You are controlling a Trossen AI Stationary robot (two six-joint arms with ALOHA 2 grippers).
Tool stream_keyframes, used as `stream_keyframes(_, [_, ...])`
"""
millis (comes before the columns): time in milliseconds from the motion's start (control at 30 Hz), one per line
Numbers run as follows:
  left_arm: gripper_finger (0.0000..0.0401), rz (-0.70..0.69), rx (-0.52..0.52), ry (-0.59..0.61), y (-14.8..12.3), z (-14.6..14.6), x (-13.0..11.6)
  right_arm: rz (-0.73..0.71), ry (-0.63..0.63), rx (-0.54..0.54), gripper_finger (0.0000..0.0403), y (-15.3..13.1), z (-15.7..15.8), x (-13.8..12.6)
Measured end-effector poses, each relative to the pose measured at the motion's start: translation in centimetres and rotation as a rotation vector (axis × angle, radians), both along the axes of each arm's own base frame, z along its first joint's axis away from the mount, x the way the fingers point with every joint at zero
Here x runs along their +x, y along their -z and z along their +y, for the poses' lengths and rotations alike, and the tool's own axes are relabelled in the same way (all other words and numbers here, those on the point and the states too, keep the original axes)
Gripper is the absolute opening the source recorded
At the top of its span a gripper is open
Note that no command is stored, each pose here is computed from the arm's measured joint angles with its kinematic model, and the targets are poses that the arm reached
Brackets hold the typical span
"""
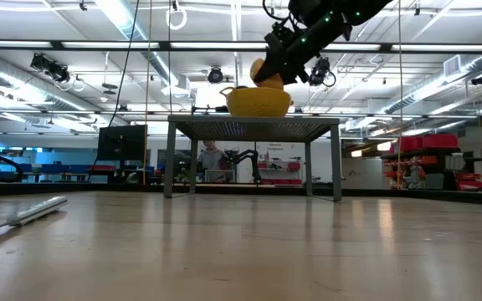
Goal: Pick & Place Fruit
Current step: Put the mango into the yellow colander bowl on the shelf
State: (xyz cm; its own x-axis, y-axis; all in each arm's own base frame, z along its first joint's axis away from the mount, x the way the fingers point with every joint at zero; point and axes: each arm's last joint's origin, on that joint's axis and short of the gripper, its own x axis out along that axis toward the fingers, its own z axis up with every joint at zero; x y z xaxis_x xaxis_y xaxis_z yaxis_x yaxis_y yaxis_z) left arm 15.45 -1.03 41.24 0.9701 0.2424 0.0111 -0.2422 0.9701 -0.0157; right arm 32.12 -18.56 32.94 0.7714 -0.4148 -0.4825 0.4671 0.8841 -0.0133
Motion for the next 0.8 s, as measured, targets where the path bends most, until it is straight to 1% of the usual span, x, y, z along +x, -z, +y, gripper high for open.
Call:
stream_keyframes(467, [0.0,0.0,0.0,0.0,0.0,0.0,0.0,0.052,0.005,0.03,0.0305,0.48,-0.01,-0.37])
stream_keyframes(800, [0.0,-0.001,-0.005,0.0,0.0,0.0,0.01,0.045,0.003,0.022,0.031,0.15,0.1,-0.55])
